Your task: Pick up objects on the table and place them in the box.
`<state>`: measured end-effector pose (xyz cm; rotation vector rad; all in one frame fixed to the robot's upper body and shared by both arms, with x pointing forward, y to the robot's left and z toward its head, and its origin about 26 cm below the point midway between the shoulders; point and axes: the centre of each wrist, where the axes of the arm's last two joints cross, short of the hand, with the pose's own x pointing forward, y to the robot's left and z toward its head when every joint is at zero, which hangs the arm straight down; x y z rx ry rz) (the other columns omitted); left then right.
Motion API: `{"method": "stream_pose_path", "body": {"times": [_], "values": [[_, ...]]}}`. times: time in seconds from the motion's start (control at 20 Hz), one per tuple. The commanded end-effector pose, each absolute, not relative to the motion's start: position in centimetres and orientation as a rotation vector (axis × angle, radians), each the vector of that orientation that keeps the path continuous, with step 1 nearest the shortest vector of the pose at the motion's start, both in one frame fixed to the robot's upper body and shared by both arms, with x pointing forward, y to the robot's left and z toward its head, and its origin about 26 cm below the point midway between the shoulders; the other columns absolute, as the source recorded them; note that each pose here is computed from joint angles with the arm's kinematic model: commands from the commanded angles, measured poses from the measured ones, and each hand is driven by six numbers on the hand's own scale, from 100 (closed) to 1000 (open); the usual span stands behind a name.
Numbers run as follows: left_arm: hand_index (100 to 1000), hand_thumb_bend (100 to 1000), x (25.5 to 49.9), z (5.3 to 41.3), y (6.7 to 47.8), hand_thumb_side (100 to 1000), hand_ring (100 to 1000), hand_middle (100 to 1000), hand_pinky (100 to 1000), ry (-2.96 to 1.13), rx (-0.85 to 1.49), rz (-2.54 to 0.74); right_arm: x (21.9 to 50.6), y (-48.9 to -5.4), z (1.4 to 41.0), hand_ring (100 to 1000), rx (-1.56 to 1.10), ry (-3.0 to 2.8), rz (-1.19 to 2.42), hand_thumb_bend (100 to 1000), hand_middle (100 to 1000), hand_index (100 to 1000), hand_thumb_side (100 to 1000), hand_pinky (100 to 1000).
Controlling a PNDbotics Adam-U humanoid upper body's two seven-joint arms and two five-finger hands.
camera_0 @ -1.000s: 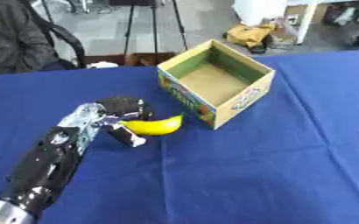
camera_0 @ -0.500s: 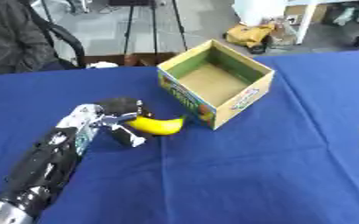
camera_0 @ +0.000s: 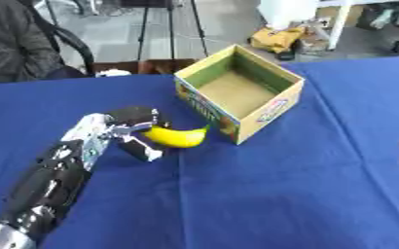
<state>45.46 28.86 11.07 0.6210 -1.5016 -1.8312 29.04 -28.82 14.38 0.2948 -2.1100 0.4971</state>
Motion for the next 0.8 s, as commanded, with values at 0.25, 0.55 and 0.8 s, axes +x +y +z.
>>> {"method": "stream_pose_path", "body": {"times": [0.25,0.55,0.8], "values": [[737,100,45.8,14.9,30.0,429,497,497,515,-1.576,0.670,-1.794,29.1,-29.1,15.2,656,0.290,-2.131,0.515,100,547,648,605,527],[736,100,46.0,17.0,29.9,404,494,492,508,-1.641,0.665,-1.748,29.1,-29.0,15.2,655,0.294,-2.130,0.522,100,546,648,602,527],[737,100,46.2,19.2,29.8,388,494,492,508,-1.701,0.669,-1.690,29.1,-28.9,15.4,655,0.302,-2.131,0.537,100,547,648,603,527]]}}
